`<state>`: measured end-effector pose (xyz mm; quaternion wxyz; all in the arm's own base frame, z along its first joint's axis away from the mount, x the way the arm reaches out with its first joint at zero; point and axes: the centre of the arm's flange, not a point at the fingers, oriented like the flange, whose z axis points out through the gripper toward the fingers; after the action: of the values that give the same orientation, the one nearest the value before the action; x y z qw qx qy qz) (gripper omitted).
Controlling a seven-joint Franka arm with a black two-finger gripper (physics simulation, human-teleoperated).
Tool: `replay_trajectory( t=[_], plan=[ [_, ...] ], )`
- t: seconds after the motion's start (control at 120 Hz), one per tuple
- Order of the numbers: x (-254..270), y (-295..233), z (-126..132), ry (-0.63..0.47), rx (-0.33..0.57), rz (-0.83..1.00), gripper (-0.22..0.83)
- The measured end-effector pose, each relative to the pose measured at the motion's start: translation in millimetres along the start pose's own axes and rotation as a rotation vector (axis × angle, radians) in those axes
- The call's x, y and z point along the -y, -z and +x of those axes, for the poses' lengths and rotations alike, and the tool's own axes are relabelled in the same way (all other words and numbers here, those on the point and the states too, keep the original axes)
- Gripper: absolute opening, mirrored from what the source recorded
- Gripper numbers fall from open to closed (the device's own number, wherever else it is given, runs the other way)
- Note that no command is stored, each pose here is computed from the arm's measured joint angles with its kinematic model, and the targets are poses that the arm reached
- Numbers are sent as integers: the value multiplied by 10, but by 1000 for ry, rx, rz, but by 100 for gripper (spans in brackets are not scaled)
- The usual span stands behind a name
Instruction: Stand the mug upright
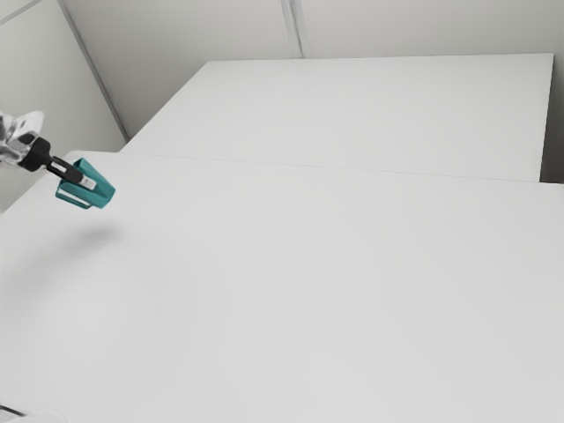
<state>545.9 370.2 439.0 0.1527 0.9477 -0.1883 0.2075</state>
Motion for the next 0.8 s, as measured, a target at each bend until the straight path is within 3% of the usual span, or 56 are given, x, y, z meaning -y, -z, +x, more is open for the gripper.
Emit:
replay_trajectory(
  t=[0.133, 0.267, 0.583, 0.8],
  plan=[
    [-767, -215, 268, -61, 181, 18, -17],
    [-1390, -458, 394, -75, 292, 28, -17],
    [-2154, -1110, 748, -81, 455, 79, -17],
    [-2346, -1498, 895, -54, 470, 134, -17]
  ],
)
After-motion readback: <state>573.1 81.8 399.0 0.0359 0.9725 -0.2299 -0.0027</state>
